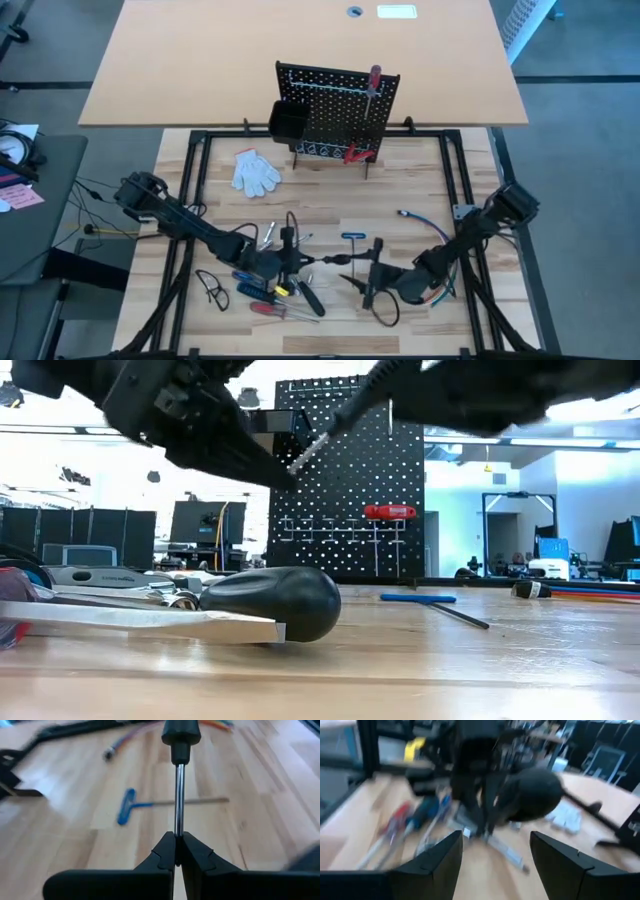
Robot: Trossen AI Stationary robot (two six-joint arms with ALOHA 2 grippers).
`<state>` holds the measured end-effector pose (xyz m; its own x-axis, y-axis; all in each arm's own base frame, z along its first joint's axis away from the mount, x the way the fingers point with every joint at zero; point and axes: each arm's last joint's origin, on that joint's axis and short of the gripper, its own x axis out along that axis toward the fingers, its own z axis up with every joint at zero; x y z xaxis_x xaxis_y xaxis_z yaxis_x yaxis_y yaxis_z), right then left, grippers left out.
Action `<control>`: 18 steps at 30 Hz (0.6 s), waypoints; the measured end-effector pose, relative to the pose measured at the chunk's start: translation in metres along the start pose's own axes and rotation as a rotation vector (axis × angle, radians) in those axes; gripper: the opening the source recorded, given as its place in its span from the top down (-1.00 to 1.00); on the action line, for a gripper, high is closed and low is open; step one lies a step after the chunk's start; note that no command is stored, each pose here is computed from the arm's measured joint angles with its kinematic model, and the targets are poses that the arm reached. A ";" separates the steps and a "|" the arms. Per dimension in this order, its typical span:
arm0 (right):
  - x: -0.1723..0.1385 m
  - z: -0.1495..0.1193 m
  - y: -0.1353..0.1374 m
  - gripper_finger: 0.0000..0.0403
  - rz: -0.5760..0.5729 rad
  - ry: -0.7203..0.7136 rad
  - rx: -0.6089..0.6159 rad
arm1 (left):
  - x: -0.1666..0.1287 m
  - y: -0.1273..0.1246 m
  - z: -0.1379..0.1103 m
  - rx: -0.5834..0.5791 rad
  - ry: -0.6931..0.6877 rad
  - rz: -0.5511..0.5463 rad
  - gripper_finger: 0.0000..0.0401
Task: Hang tools onto peg board
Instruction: Hang the black screwdriver on the pegboard
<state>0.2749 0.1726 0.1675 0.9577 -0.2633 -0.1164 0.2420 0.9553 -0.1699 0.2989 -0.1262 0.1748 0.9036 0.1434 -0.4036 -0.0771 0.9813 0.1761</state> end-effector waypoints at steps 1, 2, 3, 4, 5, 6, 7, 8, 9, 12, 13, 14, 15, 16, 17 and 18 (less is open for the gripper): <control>0.001 0.003 -0.001 -0.19 -0.006 -0.023 0.008 | 0.000 0.000 0.001 -0.011 -0.016 0.018 0.98; 0.002 0.006 -0.002 -0.18 -0.011 -0.044 0.024 | -0.001 0.000 0.001 -0.016 -0.027 0.036 0.98; 0.003 0.008 -0.004 -0.18 -0.018 -0.059 0.038 | -0.002 -0.001 0.002 -0.019 -0.037 0.051 0.98; 0.005 0.010 -0.006 -0.17 -0.025 -0.072 0.053 | -0.002 -0.002 0.003 -0.023 -0.048 0.052 0.98; 0.006 0.011 -0.007 -0.16 -0.030 -0.082 0.069 | -0.003 -0.003 0.004 -0.021 -0.057 0.047 0.98; 0.007 0.012 -0.008 -0.15 -0.034 -0.086 0.083 | -0.004 -0.004 0.004 -0.022 -0.063 0.044 0.98; 0.008 0.013 -0.009 -0.14 -0.038 -0.091 0.091 | -0.004 -0.005 0.005 -0.026 -0.071 0.041 0.98; 0.009 0.013 -0.010 -0.13 -0.040 -0.096 0.097 | -0.004 -0.005 0.006 -0.028 -0.078 0.037 0.98; 0.010 0.014 -0.011 -0.12 -0.044 -0.105 0.105 | -0.005 -0.005 0.006 -0.029 -0.081 0.037 0.98; 0.012 0.018 -0.015 -0.08 -0.050 -0.131 0.135 | -0.005 -0.006 0.006 -0.029 -0.081 0.037 0.98; 0.013 0.019 -0.015 -0.06 -0.043 -0.142 0.145 | -0.005 -0.006 0.006 -0.030 -0.081 0.037 0.98; 0.014 0.020 -0.016 -0.05 -0.034 -0.152 0.154 | -0.005 -0.006 0.006 -0.031 -0.082 0.036 0.98; 0.016 0.021 -0.018 -0.03 -0.020 -0.160 0.159 | -0.005 -0.006 0.006 -0.031 -0.082 0.036 0.98; 0.017 0.022 -0.019 0.00 -0.004 -0.167 0.162 | -0.005 -0.006 0.006 -0.032 -0.082 0.036 0.98; 0.019 0.022 -0.020 0.03 0.006 -0.171 0.164 | -0.005 -0.006 0.006 -0.032 -0.082 0.036 0.98; 0.020 0.022 -0.022 0.08 0.006 -0.172 0.164 | -0.005 -0.006 0.006 -0.032 -0.082 0.037 0.98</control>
<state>0.2919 0.1498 0.1903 0.9681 -0.2446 0.0539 0.2453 0.9694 -0.0067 0.2977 -0.1333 0.1813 0.9313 0.1696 -0.3225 -0.1230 0.9795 0.1598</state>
